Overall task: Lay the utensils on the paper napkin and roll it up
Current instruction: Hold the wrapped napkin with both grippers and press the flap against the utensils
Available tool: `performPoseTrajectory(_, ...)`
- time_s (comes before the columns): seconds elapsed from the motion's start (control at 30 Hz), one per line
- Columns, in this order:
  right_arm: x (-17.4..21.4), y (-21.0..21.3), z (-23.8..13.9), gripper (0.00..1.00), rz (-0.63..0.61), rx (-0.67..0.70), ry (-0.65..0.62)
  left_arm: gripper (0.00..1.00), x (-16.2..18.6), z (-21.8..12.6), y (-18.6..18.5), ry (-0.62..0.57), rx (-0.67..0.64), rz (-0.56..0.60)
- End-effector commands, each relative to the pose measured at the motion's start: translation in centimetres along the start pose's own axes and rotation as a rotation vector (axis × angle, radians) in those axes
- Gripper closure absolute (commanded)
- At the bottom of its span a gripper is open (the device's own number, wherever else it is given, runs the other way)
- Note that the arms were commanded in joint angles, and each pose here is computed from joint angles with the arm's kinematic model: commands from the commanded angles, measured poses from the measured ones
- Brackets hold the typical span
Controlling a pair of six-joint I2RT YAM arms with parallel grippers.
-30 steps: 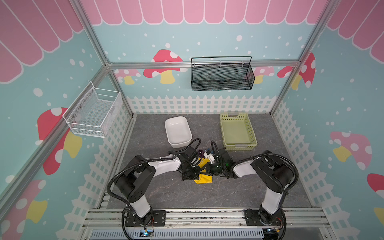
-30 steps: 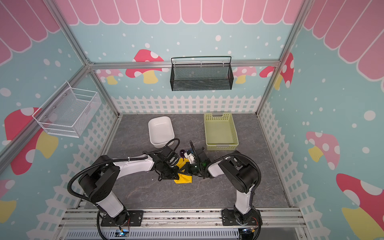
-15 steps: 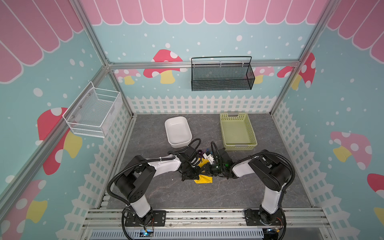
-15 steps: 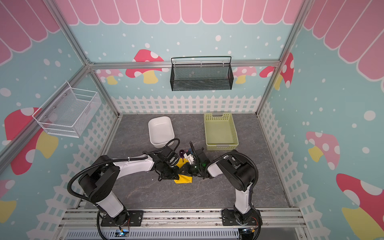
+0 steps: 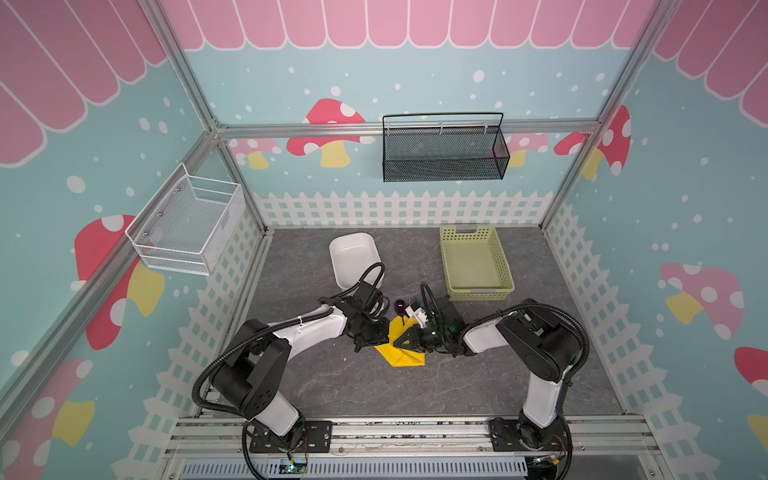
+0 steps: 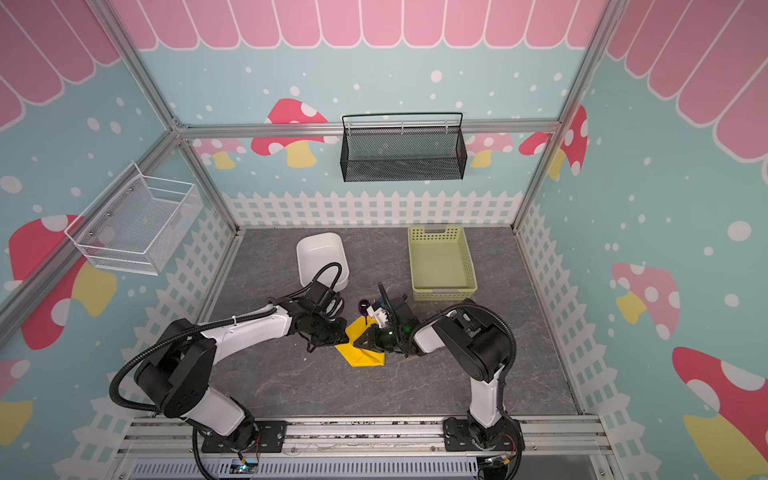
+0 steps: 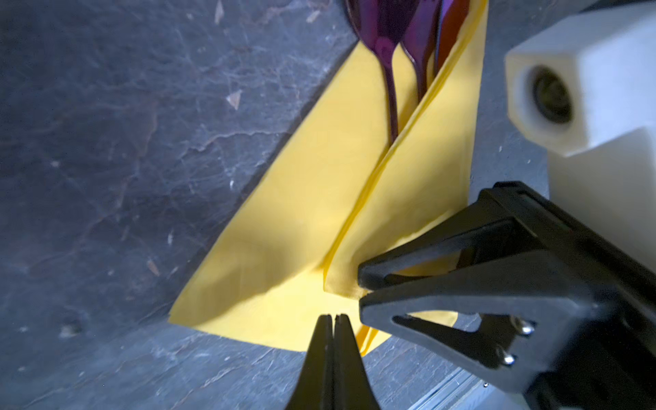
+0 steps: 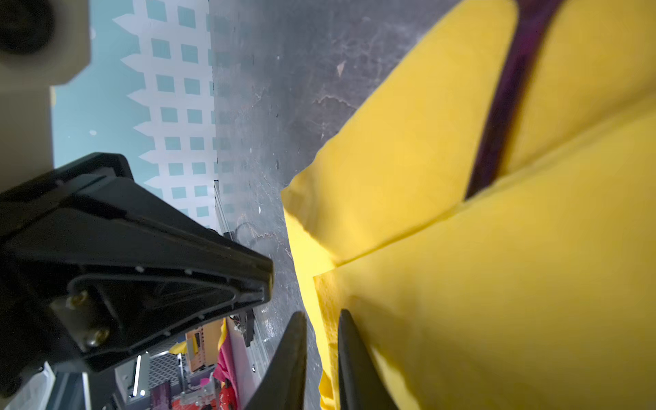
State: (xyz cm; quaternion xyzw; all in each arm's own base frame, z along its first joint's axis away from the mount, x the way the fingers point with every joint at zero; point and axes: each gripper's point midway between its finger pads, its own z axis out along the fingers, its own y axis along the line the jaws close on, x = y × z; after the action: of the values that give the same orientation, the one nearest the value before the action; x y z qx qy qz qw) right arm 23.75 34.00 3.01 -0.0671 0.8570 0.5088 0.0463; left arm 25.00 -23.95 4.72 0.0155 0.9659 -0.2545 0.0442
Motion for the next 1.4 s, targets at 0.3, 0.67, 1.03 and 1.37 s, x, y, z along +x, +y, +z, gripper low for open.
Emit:
performPoseTrajectory(0.3, 1.0, -2.5, 1.0, 0.91, 0.039, 0.075, 0.052, 1.00, -1.3, 2.0, -1.6, 0.031, 0.051, -0.020)
performPoseTrajectory(0.67, 0.6, -1.8, 0.6, 0.92, 0.012, 0.072, 0.038, 1.00, 0.6, 3.9, 1.0, 0.086, -0.031, -0.068)
performPoseTrajectory(1.03, -0.6, 1.8, -1.0, 0.91, -0.097, 0.026, -0.016, 1.00, 1.6, 4.7, 3.0, 0.125, -0.109, -0.066)
performPoseTrajectory(1.37, 1.1, 1.9, -4.0, 0.91, -0.151, 0.129, -0.013, 1.00, 1.6, 4.5, 3.2, 0.126, -0.115, -0.064)
